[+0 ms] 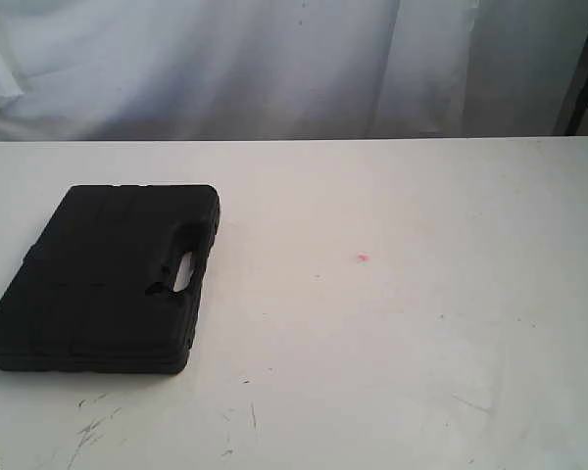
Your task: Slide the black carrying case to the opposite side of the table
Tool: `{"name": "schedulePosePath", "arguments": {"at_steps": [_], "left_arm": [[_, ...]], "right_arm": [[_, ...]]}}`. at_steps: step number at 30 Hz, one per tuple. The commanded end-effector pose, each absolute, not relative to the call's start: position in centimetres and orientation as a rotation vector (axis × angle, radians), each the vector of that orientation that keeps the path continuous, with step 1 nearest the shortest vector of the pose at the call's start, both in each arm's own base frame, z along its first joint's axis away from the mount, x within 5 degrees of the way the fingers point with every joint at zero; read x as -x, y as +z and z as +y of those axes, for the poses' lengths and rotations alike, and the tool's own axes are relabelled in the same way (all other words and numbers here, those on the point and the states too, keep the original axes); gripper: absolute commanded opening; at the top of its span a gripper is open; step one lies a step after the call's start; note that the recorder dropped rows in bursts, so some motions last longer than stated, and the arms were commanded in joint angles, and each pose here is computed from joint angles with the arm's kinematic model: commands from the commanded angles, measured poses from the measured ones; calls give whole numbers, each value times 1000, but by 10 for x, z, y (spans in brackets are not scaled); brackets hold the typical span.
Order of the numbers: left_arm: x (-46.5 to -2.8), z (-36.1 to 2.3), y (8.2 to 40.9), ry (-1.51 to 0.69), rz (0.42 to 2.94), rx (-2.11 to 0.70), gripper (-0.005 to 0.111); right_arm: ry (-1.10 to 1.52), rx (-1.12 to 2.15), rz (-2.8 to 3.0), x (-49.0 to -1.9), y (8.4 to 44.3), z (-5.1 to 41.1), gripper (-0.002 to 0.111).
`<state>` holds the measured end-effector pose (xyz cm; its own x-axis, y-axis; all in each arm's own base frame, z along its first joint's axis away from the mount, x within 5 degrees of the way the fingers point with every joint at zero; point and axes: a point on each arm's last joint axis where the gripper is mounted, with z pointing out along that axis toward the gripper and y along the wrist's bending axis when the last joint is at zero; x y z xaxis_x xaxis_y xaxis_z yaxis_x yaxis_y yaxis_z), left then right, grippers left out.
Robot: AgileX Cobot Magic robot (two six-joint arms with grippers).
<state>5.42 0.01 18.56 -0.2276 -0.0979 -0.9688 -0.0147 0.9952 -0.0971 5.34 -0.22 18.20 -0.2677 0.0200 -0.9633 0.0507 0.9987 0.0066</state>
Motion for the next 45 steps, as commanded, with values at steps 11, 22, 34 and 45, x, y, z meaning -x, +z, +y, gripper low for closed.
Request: {"name": "schedulePosePath", "arguments": {"at_steps": [11,22,34,45], "left_arm": [[-54,-2,226,-119,1338,57,0],[-51,-1,239,-185,1312,117,0],[-106,-3,338,-181,1679,153,0],[-197,-7,355,-143,2220,151,0]], "right_arm": [[-33,-53,1826,-53,182,-2,0],[-33,-53,1826,-53,182,-2,0],[-33,-53,1826,-53,182,-2,0],[-33,-53,1826,-53,182,-2,0]]}}
